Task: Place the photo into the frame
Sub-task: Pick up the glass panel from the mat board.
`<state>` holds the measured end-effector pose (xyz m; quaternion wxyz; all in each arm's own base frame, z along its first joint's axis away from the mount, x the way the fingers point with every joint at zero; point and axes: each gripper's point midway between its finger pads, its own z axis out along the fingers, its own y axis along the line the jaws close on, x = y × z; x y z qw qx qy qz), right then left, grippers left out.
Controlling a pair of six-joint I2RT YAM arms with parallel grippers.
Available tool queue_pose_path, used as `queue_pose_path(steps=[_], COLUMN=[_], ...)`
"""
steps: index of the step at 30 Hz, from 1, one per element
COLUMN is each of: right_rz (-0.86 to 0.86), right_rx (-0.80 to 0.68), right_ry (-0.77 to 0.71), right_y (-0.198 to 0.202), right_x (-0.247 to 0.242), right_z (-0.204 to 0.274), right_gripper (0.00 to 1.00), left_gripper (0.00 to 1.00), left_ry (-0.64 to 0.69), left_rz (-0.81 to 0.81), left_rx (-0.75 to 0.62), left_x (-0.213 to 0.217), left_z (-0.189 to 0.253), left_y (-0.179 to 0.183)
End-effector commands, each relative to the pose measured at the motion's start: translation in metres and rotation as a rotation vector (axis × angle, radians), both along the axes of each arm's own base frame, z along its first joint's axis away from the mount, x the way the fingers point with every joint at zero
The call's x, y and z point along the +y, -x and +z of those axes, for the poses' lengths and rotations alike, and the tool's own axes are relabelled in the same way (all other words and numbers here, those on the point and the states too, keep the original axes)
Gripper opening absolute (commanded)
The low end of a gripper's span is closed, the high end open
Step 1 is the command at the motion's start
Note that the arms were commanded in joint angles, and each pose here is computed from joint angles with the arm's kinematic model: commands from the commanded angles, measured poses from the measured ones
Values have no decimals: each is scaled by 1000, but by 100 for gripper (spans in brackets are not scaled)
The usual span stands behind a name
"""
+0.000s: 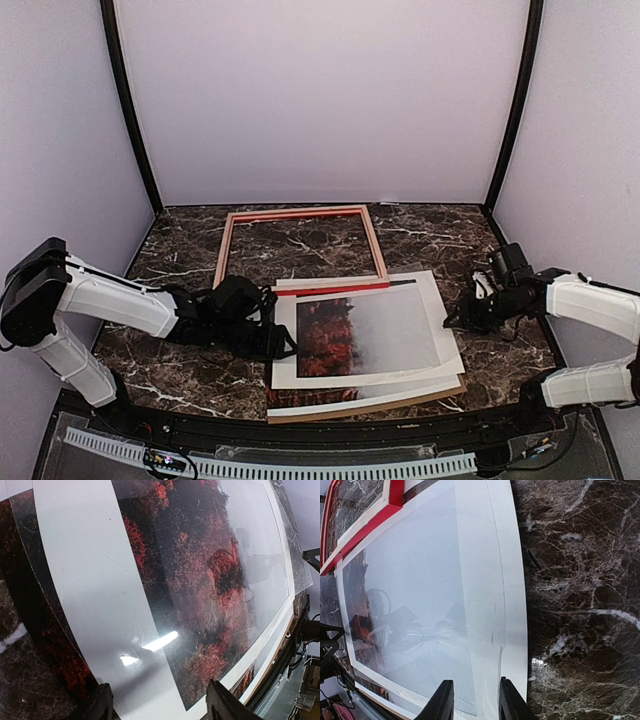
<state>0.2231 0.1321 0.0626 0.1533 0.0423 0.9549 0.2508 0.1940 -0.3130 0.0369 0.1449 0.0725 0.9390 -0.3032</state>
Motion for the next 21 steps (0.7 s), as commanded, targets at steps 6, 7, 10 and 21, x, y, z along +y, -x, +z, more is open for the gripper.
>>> queue_pose_path(steps=[6, 7, 10, 21], right_rz=[88, 91, 94, 111], right_rx=[52, 55, 64, 81], right_ry=[-118, -122, -135, -233], right_y=[18, 20, 23, 38], right_x=[26, 28, 30, 40], right_z=[0, -1, -4, -11], right_gripper=[26, 26, 26, 25], left_gripper=[66, 66, 66, 66], left_ry=[-87, -88, -90, -94], left_rz=[-7, -7, -7, 1], left_rx=[71, 71, 74, 80], left_x=[20, 20, 21, 25], left_z=[-26, -26, -27, -30], left_y=[19, 20, 21, 23])
